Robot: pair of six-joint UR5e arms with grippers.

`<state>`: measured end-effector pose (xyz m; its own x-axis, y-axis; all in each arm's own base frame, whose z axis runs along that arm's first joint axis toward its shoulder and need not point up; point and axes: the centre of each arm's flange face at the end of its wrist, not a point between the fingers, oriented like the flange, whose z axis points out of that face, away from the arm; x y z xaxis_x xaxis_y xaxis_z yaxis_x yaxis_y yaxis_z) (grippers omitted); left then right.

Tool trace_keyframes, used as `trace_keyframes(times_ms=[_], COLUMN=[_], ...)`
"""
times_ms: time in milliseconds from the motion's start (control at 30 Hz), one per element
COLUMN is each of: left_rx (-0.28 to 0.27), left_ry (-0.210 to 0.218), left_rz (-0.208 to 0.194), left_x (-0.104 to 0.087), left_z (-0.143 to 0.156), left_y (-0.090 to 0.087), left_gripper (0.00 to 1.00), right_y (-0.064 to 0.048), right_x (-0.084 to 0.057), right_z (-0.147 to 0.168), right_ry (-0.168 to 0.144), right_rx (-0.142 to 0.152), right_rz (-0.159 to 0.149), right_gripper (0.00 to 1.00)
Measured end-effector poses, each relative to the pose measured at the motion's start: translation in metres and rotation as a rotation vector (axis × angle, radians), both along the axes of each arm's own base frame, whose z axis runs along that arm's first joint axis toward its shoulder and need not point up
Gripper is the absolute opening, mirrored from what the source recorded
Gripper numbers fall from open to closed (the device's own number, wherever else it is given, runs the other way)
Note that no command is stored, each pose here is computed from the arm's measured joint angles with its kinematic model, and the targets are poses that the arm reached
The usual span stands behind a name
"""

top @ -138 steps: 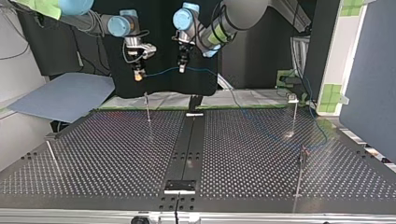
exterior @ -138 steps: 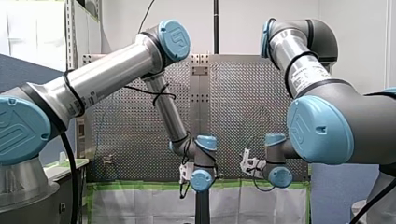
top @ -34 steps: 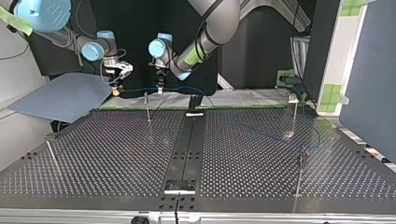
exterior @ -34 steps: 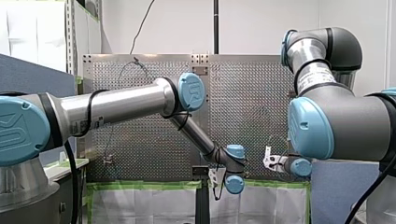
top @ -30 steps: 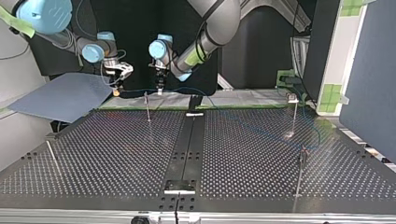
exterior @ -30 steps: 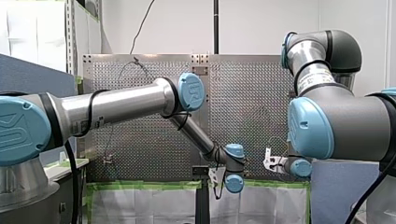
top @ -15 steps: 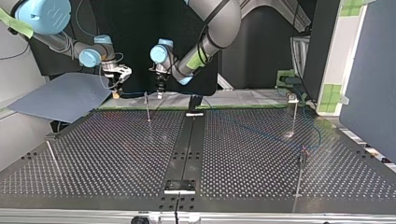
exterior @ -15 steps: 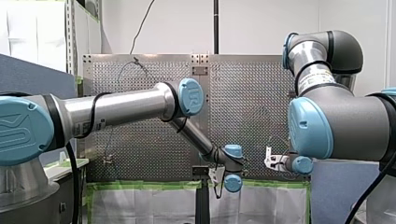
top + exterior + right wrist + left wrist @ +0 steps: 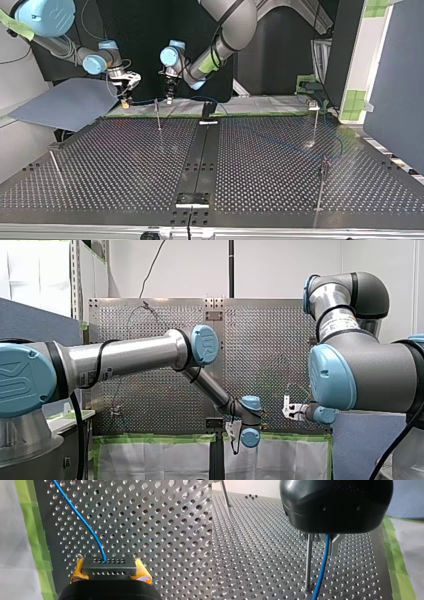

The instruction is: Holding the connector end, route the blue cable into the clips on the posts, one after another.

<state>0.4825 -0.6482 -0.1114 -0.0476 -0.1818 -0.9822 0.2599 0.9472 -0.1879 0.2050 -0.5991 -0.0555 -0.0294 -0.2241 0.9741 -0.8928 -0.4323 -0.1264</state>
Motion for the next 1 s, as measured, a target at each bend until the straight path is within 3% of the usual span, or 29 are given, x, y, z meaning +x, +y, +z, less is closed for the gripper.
trace_keyframes(times_ms=[433, 733, 1000], left_rx=[0.023, 0.007, 0.006], left_ry=[0.018, 0.002, 0.001], left_rz=[-0.018, -0.015, -0.012], left_x=[-0.018, -0.012, -0.007], left_z=[0.006, 0.037, 0.045], left_y=[-0.011, -0.017, -0.015], left_gripper=[0.02, 0.02, 0.02], right_y=[-0.008, -0.017, -0.02], right_x=[-0.003, -0.003, 0.001], right_z=[0.012, 0.018, 0.022], right_ry=[-0.006, -0.014, -0.016], right_rx=[-0.011, -0.018, -0.019], right_rz=[0.006, 0.009, 0.024], right_gripper=[0.0, 0.0, 0.0])
